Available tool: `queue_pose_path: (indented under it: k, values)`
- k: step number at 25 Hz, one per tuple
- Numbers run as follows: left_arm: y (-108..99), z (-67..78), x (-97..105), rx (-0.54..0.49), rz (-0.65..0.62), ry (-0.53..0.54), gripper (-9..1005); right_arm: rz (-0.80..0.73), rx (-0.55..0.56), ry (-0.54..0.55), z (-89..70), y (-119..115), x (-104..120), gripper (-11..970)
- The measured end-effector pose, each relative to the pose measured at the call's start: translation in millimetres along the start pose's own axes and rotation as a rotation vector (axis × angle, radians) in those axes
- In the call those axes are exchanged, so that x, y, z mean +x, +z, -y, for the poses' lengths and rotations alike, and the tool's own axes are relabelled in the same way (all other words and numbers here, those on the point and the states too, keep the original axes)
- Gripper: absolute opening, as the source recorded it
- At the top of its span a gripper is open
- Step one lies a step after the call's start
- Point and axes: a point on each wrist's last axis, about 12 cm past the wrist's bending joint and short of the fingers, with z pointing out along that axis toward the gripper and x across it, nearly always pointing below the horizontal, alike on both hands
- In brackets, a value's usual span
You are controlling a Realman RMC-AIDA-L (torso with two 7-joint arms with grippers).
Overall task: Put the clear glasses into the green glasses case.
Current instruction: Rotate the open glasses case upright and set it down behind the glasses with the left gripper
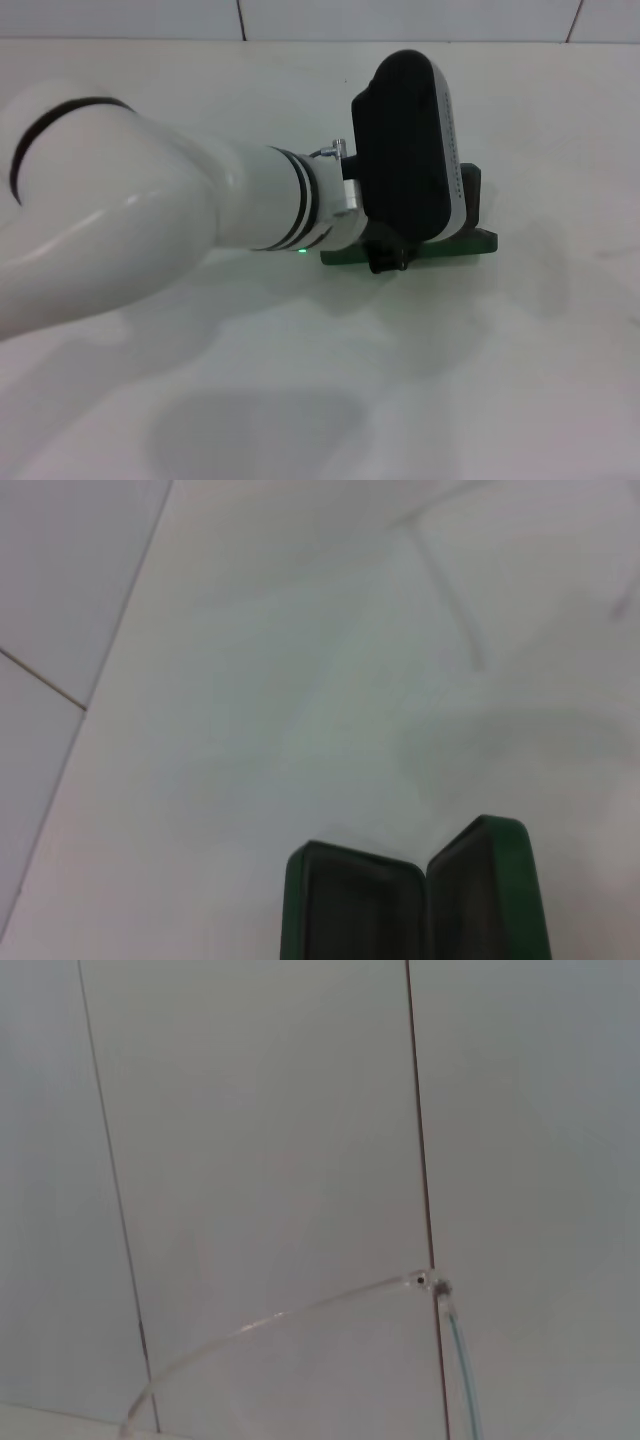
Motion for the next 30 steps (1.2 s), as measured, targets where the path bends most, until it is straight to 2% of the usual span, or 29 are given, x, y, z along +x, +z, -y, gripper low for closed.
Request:
queue_pose_path:
  k: [11, 20, 30]
  values:
    - [7.0, 9.4, 2.6, 0.018, -0.001, -0.006, 385, -0.010, -0.005, 0.003, 0.1, 1.3, 0.5, 73]
    - [6.4, 26.4, -0.1, 0.059, -0.003, 0.003, 385, -0.014, -0.008, 0.004, 1.3, 4.1, 0.2, 73]
    - [6.0, 35.4, 1.1, 0.080, -0.003, -0.005, 384, -0.013, -0.017, -0.004, 2.5, 8.2, -1.2, 73]
